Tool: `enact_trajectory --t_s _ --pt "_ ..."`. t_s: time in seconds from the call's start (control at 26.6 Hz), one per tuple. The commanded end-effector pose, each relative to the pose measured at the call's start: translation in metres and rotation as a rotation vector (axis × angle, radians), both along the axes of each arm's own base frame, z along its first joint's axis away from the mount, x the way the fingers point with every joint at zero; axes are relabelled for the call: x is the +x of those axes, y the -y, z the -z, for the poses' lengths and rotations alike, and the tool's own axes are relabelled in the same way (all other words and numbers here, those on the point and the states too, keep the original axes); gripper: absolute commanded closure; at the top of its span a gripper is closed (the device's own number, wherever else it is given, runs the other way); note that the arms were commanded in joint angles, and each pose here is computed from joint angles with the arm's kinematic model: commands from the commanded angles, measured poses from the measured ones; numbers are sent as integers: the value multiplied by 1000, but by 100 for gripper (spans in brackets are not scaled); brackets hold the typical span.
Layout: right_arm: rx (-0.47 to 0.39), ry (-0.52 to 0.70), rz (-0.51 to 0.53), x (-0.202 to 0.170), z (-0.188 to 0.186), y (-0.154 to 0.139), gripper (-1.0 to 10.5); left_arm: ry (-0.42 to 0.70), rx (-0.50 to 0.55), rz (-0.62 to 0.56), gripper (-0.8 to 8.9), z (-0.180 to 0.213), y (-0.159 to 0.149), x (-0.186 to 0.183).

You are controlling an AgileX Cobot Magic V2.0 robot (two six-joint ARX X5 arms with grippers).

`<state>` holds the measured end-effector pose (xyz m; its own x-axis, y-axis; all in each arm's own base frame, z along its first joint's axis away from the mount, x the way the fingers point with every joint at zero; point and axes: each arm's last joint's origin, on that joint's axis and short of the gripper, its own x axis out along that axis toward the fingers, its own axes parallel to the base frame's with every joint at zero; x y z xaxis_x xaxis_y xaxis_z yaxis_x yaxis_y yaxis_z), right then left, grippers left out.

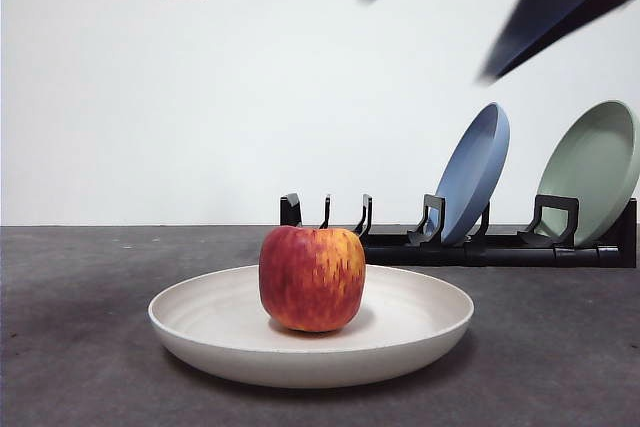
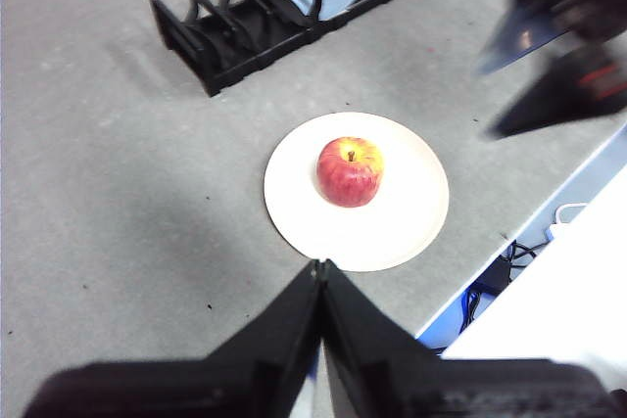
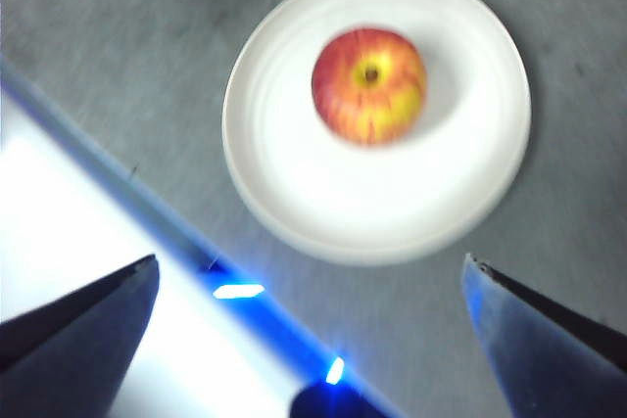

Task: Take the yellow plate from the plate rack,put the plate on the table,take the apple from the table,put the apple in the plate

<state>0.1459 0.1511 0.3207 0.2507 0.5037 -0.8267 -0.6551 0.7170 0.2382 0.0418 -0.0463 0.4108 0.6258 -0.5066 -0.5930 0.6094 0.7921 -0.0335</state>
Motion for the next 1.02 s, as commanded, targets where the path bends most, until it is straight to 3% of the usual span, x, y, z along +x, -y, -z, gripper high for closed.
enact_trajectory --t_s 0.04,0.26,0.45,0.64,1.02 --pt "1 -1 -5 -20 -14 19 559 5 7 8 821 1 0 0" --pt "25 4 17 -60 -30 58 689 4 14 10 821 1 1 1" --pt "36 19 18 -80 -35 79 956 -1 21 10 821 1 3 3" --pt "25 21 22 -90 -35 88 960 -7 29 10 821 2 6 5" --pt "-43 75 152 -85 -34 90 945 -25 58 7 818 4 15 11"
